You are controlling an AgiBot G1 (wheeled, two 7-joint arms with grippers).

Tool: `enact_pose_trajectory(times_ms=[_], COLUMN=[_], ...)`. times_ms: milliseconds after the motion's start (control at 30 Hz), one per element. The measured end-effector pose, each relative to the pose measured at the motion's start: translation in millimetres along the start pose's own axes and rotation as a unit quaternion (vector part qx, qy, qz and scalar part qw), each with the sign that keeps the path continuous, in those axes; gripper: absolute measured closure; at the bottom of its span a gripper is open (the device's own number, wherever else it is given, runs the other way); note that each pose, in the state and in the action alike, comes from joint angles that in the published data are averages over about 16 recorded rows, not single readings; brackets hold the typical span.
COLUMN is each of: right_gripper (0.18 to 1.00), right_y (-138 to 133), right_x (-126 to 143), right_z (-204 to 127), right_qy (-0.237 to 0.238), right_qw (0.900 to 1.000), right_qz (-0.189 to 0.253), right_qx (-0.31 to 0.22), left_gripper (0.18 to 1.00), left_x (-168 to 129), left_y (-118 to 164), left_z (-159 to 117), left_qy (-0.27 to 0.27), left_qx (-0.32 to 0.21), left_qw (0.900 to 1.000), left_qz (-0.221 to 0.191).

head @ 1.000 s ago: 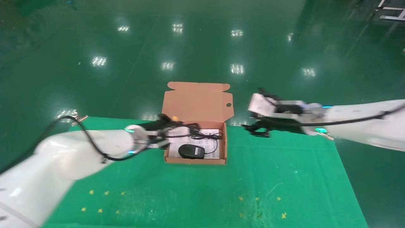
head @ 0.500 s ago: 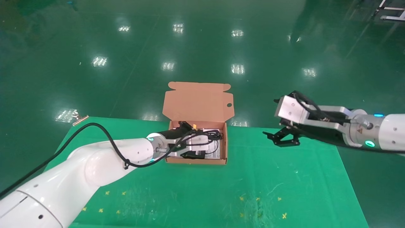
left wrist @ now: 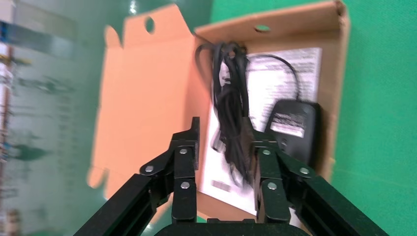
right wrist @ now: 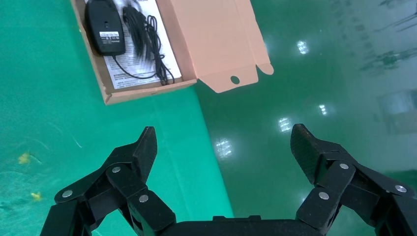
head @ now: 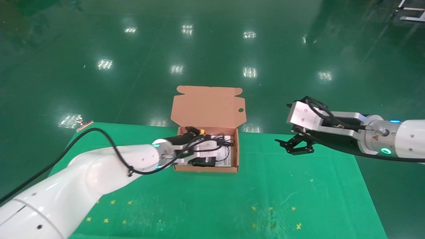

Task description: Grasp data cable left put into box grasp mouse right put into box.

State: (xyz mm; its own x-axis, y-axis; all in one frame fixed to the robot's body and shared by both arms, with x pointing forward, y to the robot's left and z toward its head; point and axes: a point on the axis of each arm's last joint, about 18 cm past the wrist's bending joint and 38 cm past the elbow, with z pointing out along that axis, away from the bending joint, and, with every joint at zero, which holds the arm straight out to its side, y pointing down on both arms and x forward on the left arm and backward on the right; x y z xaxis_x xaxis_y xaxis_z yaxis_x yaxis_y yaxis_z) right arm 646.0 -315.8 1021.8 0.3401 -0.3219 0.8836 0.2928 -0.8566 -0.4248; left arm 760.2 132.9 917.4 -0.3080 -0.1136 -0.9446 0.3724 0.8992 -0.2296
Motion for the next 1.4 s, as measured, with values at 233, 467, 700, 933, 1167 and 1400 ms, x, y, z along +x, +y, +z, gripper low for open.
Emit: enact_pose_trajectory(times_ms=[233,467,700,933,1167,1400], right_gripper=[0.179,0.179,0.179,0.179,0.179,0.179], right_y=[-10,-20,-24,-26,-30,-34], right_x=[21,45,44,22,-4,-21], right_z=[-11,-26,-31,-29,-30,-34], right_qy=[0.010,0.013,-0.008,-0.047,-0.091,-0.121], right_qw=[0.998,0.991,0.991,0.996,0.995,0.989], right_qz=[-0.058,-0.129,-0.133,-0.081,-0.016,0.027], right_qx=[-0.010,-0.031,-0.032,0.000,0.047,0.082], left_gripper=[0.737,0.594,0.441,0.312,0.230,0.195], left_x=[-41,-84,-88,-71,-52,-42], left_y=[0,-2,7,22,35,41], left_z=[-13,-28,-39,-56,-81,-102], left_qy=[-0.031,-0.067,-0.061,-0.025,0.014,0.039], left_qx=[0.008,0.019,0.035,0.064,0.104,0.136], left_qw=[0.9981,0.9925,0.9861,0.9745,0.9565,0.9417], left_qz=[-0.053,-0.101,-0.151,-0.213,-0.272,-0.305])
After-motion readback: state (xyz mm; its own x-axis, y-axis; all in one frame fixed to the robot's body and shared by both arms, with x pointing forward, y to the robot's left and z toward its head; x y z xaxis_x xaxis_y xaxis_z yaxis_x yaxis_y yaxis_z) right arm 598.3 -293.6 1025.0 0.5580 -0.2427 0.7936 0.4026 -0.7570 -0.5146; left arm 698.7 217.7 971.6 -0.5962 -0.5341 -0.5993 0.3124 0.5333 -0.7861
